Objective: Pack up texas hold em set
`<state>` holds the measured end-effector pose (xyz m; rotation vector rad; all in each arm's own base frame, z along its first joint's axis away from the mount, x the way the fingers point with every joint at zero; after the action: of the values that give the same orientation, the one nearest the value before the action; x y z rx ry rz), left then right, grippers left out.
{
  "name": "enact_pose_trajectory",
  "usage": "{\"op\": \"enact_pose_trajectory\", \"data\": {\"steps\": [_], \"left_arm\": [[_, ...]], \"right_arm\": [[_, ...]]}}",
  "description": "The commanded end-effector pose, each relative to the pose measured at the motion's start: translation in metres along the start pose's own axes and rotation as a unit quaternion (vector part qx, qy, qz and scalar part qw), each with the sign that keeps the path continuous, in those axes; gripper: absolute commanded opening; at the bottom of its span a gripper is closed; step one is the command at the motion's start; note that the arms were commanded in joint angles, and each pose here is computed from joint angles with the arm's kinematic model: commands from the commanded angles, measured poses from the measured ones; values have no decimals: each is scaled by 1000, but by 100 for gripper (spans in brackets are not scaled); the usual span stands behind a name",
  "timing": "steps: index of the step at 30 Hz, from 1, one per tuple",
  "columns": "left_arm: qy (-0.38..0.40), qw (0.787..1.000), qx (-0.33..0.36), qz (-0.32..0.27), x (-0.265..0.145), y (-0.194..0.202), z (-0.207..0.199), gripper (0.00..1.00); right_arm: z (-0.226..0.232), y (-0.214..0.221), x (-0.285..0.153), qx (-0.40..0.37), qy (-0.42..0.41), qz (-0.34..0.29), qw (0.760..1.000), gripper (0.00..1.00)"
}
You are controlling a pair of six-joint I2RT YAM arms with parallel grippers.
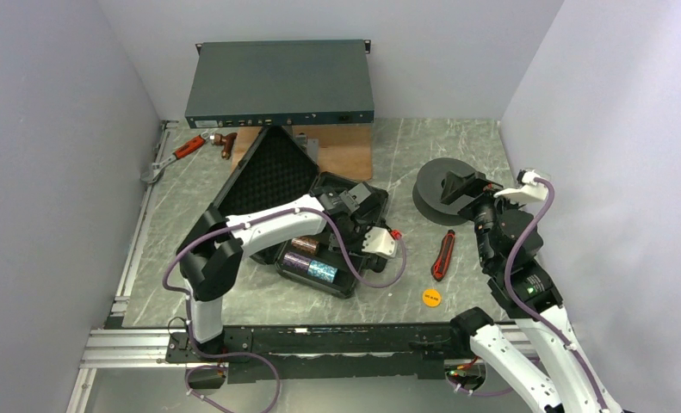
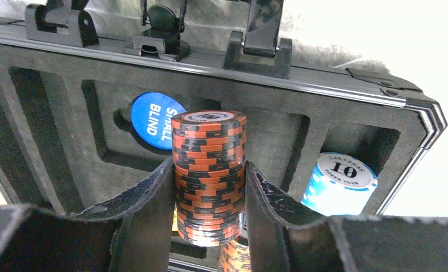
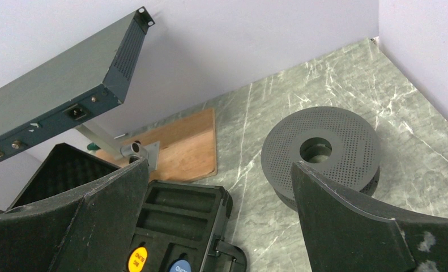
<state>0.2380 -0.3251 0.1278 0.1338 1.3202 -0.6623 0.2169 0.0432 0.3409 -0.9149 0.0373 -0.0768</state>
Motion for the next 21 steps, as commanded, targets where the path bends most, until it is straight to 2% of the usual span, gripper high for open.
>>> {"op": "enact_pose_trajectory", "data": {"steps": [1, 21], "left_arm": [[-24, 1000, -7, -18, -24, 0, -3, 0], [15, 999, -47, 20, -12, 31, -21, 0]], "right_arm": [[5, 0, 3, 11, -11, -6, 1000, 98], [1, 8, 4, 5, -7, 6, 1000, 98]]}}
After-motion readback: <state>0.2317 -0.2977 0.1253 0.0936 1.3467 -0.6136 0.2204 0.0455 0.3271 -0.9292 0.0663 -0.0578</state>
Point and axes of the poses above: each gripper's point midway between its finger pads, its own x axis out along the fingers, its own z axis along the line the jaws close on, y = z × x, the point moved 4 cm from there along -x, back along the fingers, and after that the axes turned 13 degrees about x, right-handed, at the moved point
